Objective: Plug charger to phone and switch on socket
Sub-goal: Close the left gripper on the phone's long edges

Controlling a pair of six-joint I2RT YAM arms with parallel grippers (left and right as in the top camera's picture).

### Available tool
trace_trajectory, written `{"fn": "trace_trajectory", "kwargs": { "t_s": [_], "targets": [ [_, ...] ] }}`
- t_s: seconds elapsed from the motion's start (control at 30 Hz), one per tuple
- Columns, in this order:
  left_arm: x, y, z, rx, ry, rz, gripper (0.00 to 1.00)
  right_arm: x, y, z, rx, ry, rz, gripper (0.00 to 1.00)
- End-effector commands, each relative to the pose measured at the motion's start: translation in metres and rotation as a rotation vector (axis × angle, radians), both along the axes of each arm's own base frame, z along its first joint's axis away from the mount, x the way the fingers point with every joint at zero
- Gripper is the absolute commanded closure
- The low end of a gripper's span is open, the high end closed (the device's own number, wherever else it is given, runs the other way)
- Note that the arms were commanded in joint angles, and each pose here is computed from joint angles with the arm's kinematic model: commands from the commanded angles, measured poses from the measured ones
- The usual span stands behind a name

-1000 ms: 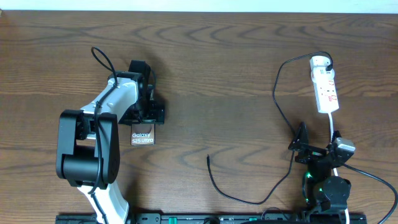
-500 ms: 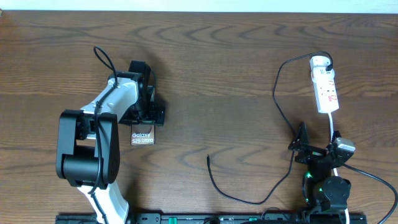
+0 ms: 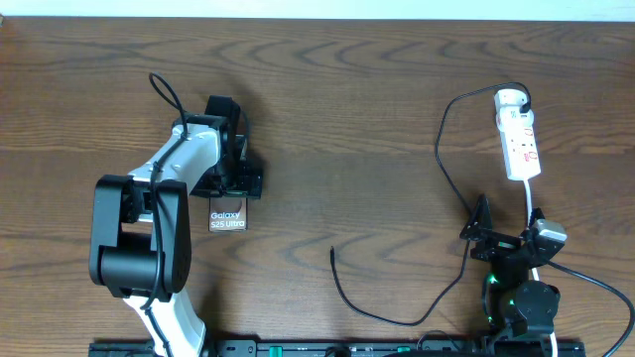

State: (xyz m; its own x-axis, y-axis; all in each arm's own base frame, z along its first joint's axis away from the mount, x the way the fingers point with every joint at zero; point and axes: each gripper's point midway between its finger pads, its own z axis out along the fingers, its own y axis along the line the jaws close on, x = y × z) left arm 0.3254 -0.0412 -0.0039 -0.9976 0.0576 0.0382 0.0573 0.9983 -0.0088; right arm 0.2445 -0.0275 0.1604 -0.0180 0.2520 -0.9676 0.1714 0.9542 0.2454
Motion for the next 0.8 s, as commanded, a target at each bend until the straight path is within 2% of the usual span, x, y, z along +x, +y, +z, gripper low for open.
{"fn": "trace_trajectory", "kwargs": {
  "t_s": [0.0,0.77],
  "targets": [
    [-0.0019,-0.0002,-0.0052,0.003,0.004,-0.028,0.02,0.0001,0.0018,-0.0011,-0.013,0.006,0.007,0.01],
    [-0.0053,0.0055,-0.0049,0.035,0.017,-0.030,0.02,0.0001,0.0018,-0.0011,-0.013,0.006,0.007,0.01]
  ]
}}
